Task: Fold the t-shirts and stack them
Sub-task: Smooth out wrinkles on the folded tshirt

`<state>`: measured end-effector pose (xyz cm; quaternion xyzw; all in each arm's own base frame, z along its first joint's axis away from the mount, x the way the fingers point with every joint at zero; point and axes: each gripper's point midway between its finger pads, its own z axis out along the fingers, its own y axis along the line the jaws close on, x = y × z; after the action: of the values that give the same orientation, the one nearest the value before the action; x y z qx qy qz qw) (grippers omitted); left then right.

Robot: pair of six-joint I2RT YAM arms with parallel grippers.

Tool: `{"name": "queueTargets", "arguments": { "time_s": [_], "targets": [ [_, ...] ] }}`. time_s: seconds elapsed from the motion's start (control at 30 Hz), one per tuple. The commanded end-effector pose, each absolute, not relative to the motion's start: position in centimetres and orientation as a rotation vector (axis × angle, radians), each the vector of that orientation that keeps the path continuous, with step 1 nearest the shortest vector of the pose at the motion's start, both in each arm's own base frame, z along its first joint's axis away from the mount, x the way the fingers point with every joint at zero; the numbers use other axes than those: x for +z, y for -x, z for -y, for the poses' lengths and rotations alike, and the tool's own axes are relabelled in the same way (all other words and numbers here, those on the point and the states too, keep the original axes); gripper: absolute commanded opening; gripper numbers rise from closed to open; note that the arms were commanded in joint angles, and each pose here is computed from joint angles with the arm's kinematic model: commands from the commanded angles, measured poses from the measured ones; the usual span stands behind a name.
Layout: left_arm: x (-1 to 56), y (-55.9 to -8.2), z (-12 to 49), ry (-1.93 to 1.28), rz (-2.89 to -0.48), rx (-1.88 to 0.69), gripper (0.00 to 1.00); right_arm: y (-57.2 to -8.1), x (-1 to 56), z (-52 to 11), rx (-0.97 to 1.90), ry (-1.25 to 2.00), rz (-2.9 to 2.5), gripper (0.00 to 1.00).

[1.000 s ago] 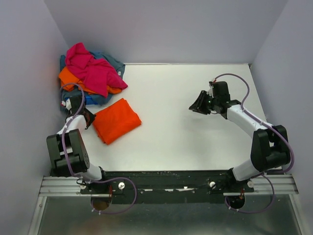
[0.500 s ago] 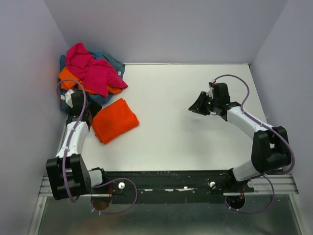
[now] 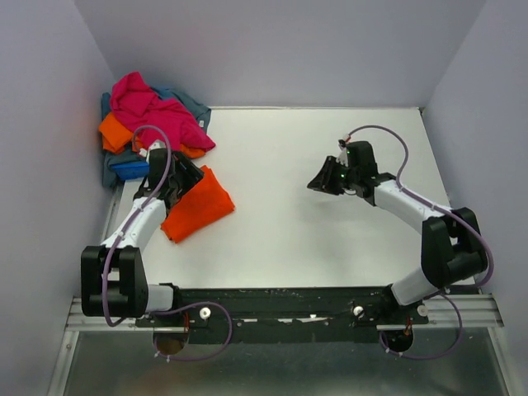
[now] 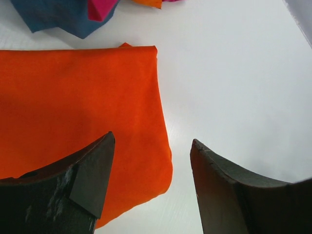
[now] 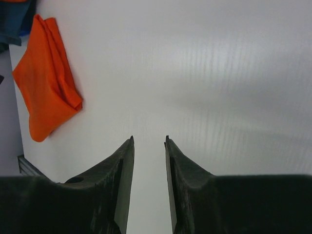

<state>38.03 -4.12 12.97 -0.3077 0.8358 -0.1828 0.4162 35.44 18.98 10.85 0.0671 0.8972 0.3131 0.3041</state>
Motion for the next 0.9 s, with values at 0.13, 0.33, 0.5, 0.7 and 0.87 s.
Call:
{"name": "queueTargets", "arguments": {
  "time_s": [0.13,0.33,0.5,0.7,0.87],
  "targets": [
    [15.2,-37.1,5.3,0.726,-2.054,-0.53,0.74,-35.3,11.0,-28.4,1.005,0.146,-2.432,0.43],
    [11.1,-35.2,6.2,0.78,-2.051,-0.623,0.74,-34.8,10.2,-34.4,1.12,0.238,-2.451,0.52],
    [8.4,-34.9,7.2,0.768,-2.047,-0.699,0.74,-34.4,10.5,-38.1,1.236,0.291,-2.411,0.57],
    [7.9,-35.3,6.1,0.738,-2.039,-0.645,0.75,-32.5,12.3,-43.1,1.495,0.439,-2.257,0.47],
    [9.5,-35.6,4.5,0.738,-2.014,-0.599,0.76,-31.0,12.9,-47.4,1.619,0.534,-2.219,0.22]
  ]
}}
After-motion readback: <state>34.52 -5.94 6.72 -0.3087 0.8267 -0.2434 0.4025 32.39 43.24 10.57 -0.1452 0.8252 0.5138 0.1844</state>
